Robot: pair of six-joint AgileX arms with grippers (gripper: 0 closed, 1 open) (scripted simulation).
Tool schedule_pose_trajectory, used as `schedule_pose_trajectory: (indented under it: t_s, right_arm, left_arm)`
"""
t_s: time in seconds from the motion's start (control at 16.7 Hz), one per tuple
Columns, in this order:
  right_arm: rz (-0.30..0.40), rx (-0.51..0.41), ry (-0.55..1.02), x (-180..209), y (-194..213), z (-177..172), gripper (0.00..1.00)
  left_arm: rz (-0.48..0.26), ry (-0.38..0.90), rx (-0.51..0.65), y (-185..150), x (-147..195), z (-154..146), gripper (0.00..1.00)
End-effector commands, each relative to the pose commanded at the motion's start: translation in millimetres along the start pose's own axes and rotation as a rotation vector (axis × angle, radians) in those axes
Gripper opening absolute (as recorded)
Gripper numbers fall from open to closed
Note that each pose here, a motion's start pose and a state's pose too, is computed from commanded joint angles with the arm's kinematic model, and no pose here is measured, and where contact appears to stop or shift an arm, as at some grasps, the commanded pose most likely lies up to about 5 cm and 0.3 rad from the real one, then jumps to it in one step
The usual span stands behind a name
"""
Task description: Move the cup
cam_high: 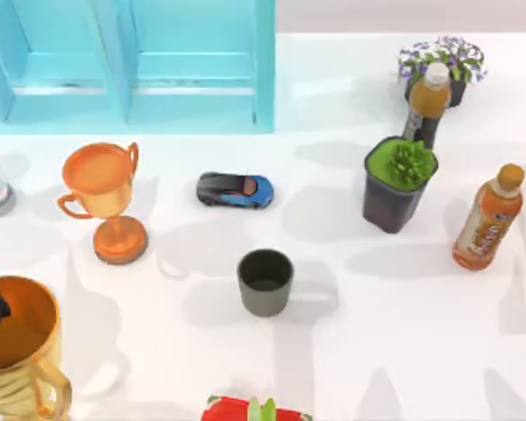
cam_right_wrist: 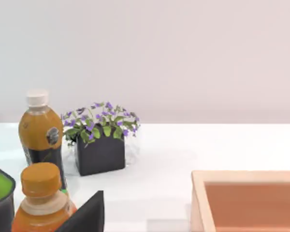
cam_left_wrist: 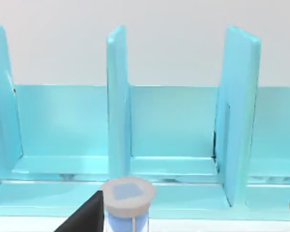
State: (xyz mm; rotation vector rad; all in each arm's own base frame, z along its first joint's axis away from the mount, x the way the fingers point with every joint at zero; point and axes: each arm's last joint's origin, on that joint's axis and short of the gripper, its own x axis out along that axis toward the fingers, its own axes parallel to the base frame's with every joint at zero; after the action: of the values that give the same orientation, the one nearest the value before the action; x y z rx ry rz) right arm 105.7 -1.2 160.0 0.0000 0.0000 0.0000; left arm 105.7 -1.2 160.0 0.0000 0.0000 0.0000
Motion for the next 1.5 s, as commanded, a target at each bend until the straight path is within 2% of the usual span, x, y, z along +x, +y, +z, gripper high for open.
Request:
schedule_pose_trajectory:
  t_s: [0.06, 0.12, 0.3, 0.42, 0.6, 0.78, 0.96, 1.08, 1.26, 1.5]
  right_arm:
    - [0.0, 0.0, 0.0, 0.0, 0.0, 0.0, 1.0]
    - [0.0, 0.0, 0.0, 0.0, 0.0, 0.0, 1.0]
    - [0.0, 0.0, 0.0, 0.0, 0.0, 0.0, 1.0]
    - [0.0, 0.0, 0.0, 0.0, 0.0, 0.0, 1.0]
    - [0.0, 0.0, 0.0, 0.0, 0.0, 0.0, 1.0]
    - [0.0, 0.0, 0.0, 0.0, 0.0, 0.0, 1.0]
    - [0.0, 0.0, 0.0, 0.0, 0.0, 0.0, 1.0]
    - [0.0, 0.0, 0.0, 0.0, 0.0, 0.0, 1.0]
    - [0.0, 0.0, 0.0, 0.0, 0.0, 0.0, 1.0]
    - [0.0, 0.0, 0.0, 0.0, 0.0, 0.0, 1.0]
  left_arm:
    - [0.006, -0.054, -0.001, 0.5, -3.4, 13.8, 1.0]
    - [0.006, -0.054, -0.001, 0.5, -3.4, 13.8, 1.0]
    - [-0.002, -0.015, -0.001, -0.6, -3.7, 25.2, 1.0]
    - [-0.012, 0.033, 0.0, -2.0, -3.6, 44.0, 1.0]
    - [-0.034, 0.12, -0.005, -5.3, -0.4, 90.5, 1.0]
    - [-0.07, 0.219, -0.022, -11.6, 11.7, 152.5, 1.0]
    - [-0.121, 0.361, -0.047, -25.3, 40.3, 209.4, 1.0]
    - [-0.157, 0.493, -0.062, -41.8, 69.6, 232.9, 1.0]
    - [-0.197, 0.747, -0.073, -80.5, 121.0, 236.3, 1.0]
    - [-0.196, 1.098, -0.061, -151.4, 176.4, 198.6, 1.0]
